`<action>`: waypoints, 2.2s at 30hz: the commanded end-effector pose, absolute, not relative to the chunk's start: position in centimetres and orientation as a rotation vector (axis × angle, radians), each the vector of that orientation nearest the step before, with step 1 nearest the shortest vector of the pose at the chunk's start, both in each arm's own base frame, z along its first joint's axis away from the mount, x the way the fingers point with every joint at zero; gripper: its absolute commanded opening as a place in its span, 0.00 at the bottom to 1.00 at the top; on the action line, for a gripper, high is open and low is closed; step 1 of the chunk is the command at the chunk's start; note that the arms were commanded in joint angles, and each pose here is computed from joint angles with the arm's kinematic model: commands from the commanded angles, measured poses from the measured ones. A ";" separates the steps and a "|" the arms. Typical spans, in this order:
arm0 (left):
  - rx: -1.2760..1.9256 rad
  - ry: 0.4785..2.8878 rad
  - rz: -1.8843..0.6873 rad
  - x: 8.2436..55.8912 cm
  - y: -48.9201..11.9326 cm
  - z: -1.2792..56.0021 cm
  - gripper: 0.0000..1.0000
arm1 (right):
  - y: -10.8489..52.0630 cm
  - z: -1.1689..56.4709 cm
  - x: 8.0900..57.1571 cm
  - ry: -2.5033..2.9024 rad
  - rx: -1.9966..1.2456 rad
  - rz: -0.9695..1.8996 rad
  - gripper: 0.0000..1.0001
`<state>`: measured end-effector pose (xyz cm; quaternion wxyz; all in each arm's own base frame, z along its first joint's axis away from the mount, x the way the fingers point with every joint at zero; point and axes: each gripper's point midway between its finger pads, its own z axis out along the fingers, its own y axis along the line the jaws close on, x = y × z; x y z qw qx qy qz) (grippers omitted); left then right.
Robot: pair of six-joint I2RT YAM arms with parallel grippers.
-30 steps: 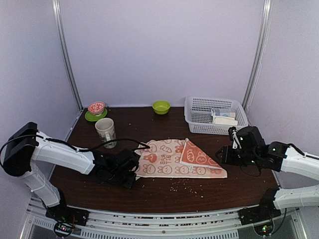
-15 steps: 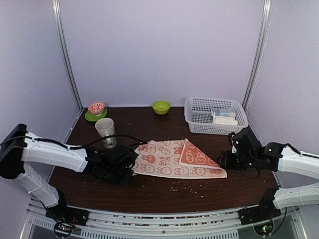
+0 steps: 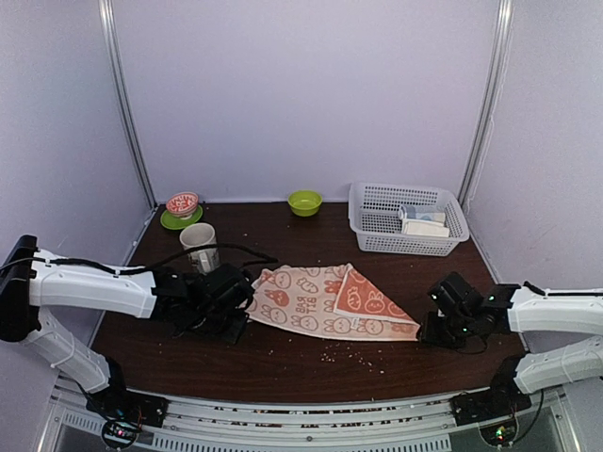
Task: Roll the towels
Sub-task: Pick up the towel from the center of the board.
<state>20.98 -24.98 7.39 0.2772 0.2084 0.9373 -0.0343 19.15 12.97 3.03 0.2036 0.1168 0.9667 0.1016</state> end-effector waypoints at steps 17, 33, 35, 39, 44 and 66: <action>0.653 2.324 0.005 22.0 -23.8 17.3 0.00 | 15.9 13.1 23.1 2.479 0.321 0.515 0.00; 0.991 2.071 -0.167 14.6 -21.7 29.6 0.00 | 15.1 30.8 18.9 2.147 0.199 0.926 0.00; 1.036 2.075 -0.214 13.2 -21.9 29.4 0.00 | 14.6 31.6 18.0 2.130 0.197 0.950 0.00; 1.003 2.071 -0.242 12.9 -21.9 28.8 0.00 | 13.6 30.9 17.5 2.113 0.225 0.943 0.00; 0.954 1.979 -0.072 15.6 -23.0 29.2 0.00 | 15.4 27.2 19.2 2.147 0.251 0.963 0.00; 1.330 1.866 -0.634 8.6 -29.0 30.6 0.00 | 14.8 29.4 16.2 2.188 0.217 1.054 0.00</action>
